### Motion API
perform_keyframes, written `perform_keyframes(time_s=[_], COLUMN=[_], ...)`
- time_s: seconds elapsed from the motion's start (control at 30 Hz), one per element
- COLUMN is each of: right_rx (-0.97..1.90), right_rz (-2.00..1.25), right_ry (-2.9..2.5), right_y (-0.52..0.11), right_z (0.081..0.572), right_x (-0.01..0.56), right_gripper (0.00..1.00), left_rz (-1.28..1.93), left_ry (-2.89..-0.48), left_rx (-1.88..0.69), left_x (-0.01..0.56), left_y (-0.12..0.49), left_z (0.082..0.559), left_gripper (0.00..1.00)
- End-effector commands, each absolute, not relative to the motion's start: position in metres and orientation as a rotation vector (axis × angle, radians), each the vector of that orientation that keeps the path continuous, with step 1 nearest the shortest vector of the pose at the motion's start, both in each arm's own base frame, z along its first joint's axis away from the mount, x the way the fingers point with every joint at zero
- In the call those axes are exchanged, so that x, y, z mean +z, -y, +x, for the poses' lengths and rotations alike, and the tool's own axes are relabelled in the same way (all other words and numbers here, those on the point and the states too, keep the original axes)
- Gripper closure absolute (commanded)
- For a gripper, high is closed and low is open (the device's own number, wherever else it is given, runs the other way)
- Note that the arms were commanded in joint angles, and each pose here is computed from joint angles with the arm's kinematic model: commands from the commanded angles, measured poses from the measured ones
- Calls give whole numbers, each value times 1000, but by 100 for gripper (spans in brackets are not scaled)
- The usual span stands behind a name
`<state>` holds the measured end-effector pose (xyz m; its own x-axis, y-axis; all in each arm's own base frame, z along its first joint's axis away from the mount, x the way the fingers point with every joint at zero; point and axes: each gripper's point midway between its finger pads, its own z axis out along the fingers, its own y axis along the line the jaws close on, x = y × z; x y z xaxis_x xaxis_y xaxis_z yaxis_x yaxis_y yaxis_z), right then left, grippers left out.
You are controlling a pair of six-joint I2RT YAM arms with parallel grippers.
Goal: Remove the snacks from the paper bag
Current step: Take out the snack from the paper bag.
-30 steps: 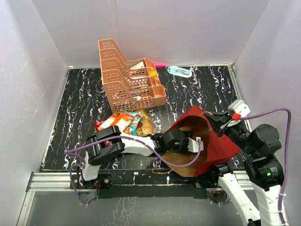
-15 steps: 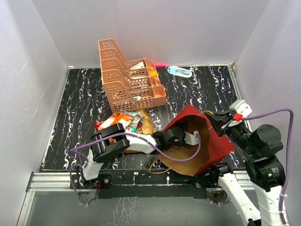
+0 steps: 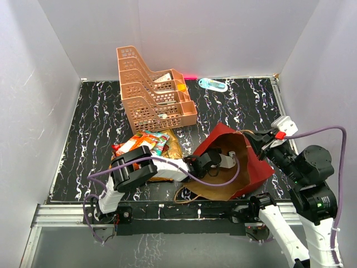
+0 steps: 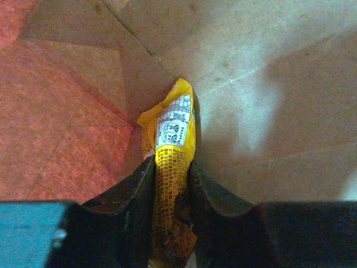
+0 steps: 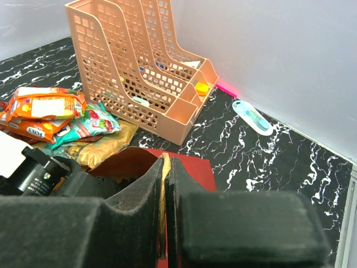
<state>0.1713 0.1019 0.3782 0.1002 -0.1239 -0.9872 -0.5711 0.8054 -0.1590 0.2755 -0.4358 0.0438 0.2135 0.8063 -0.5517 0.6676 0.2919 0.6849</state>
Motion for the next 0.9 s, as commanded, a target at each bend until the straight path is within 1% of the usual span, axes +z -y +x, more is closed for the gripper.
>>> perform_keyframes(time_s=[0.0, 0.13, 0.4, 0.53, 0.7, 0.87], right_rx=[303, 261, 180, 136, 104, 148], right_rz=[-559, -515, -432, -370, -297, -281], right_ry=[-1391, -1414, -1457, -1485, -1525, -1540], right_y=[-95, -87, -74, -66, -59, -66], right_z=[180, 189, 217, 235, 257, 269], right_x=[404, 403, 398, 398, 400, 402], right_gripper=[92, 92, 92, 92, 92, 92], left_rz=[1385, 1356, 1310, 1298, 1263, 1181], left_ry=[-1531, -1526, -1535, -1535, -1539, -1531], left_rx=[200, 94, -278, -412, -478, -552], left_x=[61, 89, 146, 173, 206, 262], left_y=[434, 447, 459, 458, 443, 417], left_z=[284, 273, 231, 213, 201, 188], left_gripper=[77, 82, 85, 87, 87, 87])
